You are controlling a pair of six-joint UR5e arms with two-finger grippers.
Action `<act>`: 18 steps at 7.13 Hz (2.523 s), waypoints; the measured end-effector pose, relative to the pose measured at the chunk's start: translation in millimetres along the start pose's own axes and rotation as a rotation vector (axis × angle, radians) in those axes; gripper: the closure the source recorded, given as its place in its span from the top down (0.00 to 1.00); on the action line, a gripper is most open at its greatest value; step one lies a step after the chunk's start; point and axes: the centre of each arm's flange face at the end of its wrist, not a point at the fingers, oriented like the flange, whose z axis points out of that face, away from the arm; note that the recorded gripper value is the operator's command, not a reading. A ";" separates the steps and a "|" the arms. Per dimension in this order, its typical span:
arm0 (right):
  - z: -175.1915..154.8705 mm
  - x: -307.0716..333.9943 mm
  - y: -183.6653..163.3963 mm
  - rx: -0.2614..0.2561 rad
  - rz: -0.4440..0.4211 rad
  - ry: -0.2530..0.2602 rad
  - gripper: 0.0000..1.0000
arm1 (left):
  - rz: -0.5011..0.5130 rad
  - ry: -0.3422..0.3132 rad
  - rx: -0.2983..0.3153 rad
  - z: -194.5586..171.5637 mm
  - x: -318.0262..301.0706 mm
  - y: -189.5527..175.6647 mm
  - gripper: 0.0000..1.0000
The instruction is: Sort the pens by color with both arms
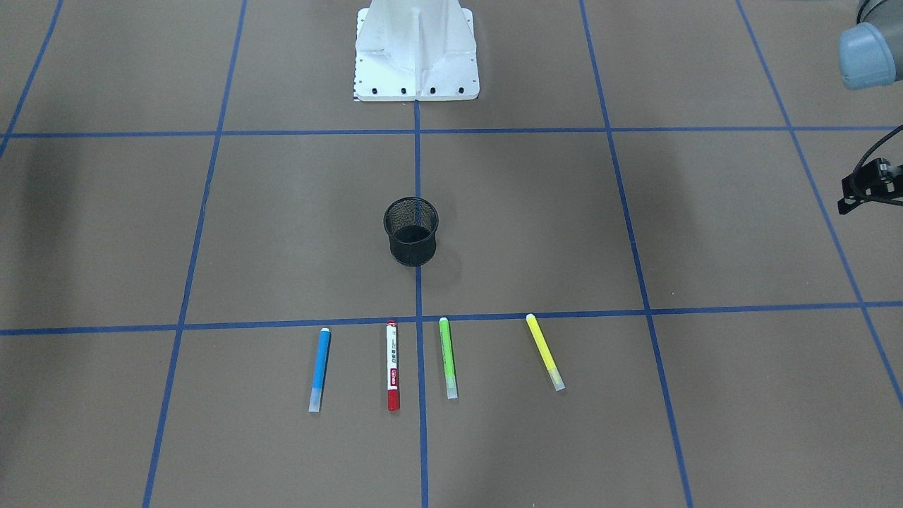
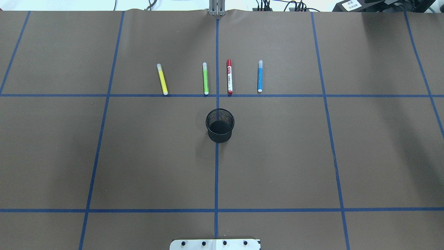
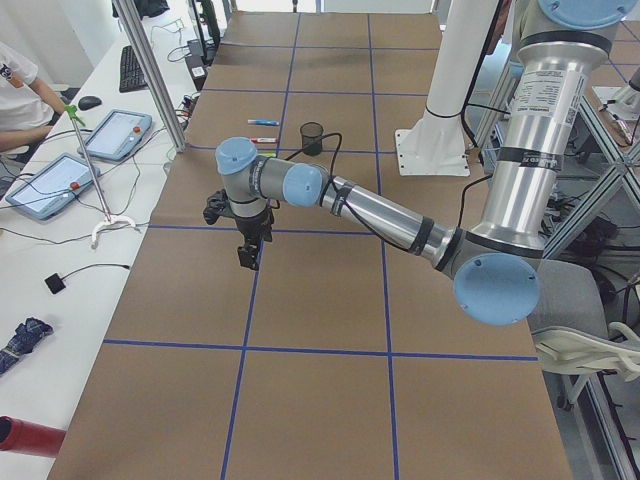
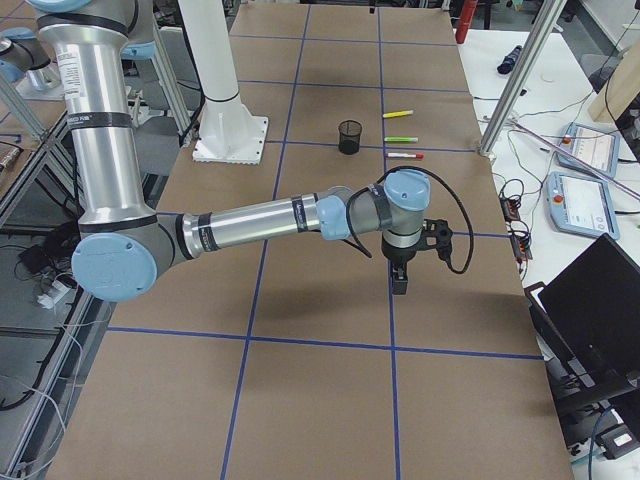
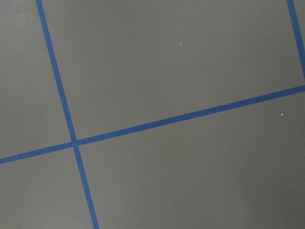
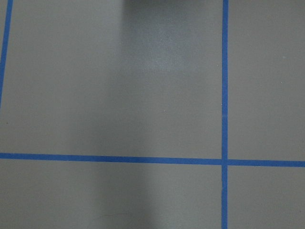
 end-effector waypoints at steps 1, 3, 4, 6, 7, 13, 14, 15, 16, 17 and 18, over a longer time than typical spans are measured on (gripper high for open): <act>1.3 -3.2 -2.4 -0.002 -0.006 0.002 1.00 | -0.023 0.050 -0.012 3.6 -6.1 -0.8 0.99; 8.9 -11.8 -5.3 -0.012 -0.023 0.014 1.00 | -0.079 0.097 0.004 -7.8 -34.7 -0.4 1.00; 13.7 -15.7 -4.3 -0.024 -0.027 0.021 1.00 | -0.073 0.107 0.020 -14.8 -50.9 1.2 1.00; 21.1 -14.4 0.7 -0.068 0.001 0.029 1.00 | 0.001 0.097 0.022 -11.7 -69.6 5.2 1.00; 23.2 -13.0 3.5 -0.085 0.016 0.013 1.00 | 0.006 0.091 0.016 -6.8 -76.1 6.5 1.00; 10.5 -20.1 17.3 -0.058 -0.010 0.011 1.00 | -0.010 0.098 0.027 -3.6 -95.7 23.9 1.00; 12.1 -18.3 20.0 -0.061 -0.008 0.014 1.00 | -0.013 0.101 0.026 -2.3 -96.5 25.4 1.00; 14.4 -16.3 21.2 -0.066 -0.004 0.014 1.00 | -0.012 0.105 0.027 -2.7 -95.8 25.7 1.00; 16.9 -13.9 21.5 -0.071 0.000 0.016 1.00 | -0.012 0.106 0.027 -3.0 -95.2 25.6 1.00; 19.6 -11.3 22.0 -0.077 0.005 0.020 1.00 | -0.015 0.108 0.024 -1.8 -96.0 27.2 1.00; 22.6 -8.2 22.7 -0.082 0.010 0.021 1.00 | -0.020 0.110 0.019 1.5 -98.4 30.3 1.00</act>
